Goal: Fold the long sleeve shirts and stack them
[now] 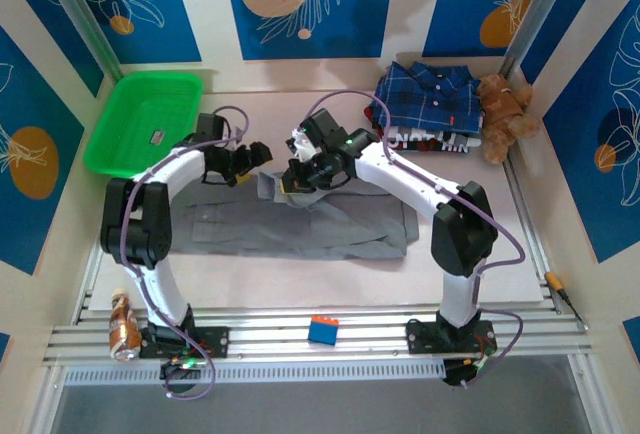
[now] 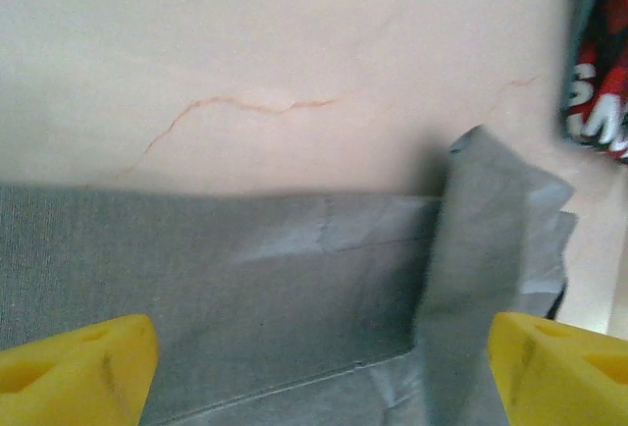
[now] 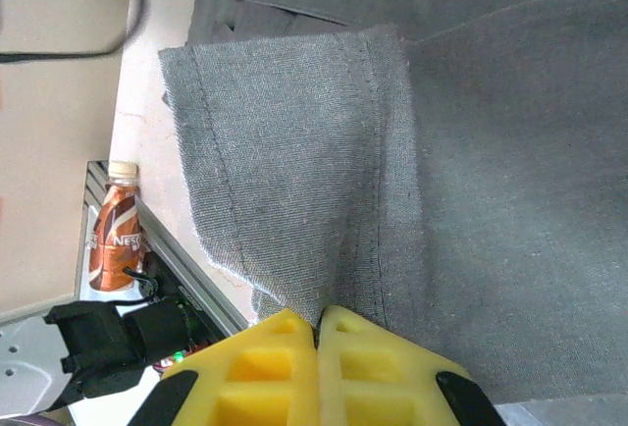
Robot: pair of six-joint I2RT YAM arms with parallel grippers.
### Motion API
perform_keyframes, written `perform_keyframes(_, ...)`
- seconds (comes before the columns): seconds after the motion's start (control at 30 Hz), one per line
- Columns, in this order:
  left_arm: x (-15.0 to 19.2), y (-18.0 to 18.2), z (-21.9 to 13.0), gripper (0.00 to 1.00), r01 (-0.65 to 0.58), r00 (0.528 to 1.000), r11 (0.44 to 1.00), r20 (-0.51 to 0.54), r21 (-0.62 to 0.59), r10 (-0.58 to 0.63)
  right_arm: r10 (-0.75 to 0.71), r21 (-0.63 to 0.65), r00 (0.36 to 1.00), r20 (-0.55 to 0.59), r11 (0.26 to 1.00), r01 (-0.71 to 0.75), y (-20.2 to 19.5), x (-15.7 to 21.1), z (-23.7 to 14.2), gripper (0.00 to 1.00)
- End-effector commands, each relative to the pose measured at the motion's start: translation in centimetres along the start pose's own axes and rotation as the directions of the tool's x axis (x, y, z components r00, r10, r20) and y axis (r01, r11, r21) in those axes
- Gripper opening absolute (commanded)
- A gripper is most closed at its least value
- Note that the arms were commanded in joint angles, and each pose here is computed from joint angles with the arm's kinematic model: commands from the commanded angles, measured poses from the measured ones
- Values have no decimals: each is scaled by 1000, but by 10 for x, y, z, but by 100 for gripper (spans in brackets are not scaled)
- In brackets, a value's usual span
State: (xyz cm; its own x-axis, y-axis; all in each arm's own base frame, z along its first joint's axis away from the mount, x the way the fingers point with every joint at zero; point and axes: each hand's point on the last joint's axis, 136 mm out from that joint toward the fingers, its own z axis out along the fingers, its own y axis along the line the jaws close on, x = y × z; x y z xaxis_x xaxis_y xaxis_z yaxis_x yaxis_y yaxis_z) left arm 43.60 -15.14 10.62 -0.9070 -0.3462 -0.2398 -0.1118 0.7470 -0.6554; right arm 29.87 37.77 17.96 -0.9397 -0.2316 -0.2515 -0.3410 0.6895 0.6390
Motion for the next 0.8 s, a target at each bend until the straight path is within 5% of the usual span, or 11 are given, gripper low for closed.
perform_keyframes(0.0, -11, -21, -35, 88, -1, 999, 999, 36, 34, 0, 8, -52, 1000, -30, 999, -9, 19, 0, 8, 0)
perform_keyframes(0.17, -7, -25, -60, 88, -66, 996, 998, 65, -3, 66, -2, 28, 999, -50, 1000, 4, 20, 3, 3, 0)
perform_keyframes(0.47, 15, -6, -54, 88, -70, 996, 997, 45, -18, 71, -215, 298, 975, -54, 929, 221, 2, 7, -82, 0)
perform_keyframes(0.63, 29, -1, -36, 87, -50, 999, 999, 5, 3, 50, -324, 522, 945, -52, 797, 302, -35, -5, -124, 0)
perform_keyframes(0.77, 45, -7, -20, 87, -69, 997, 997, -42, 23, 69, -456, 689, 888, -56, 626, 365, -60, -32, -154, 0)
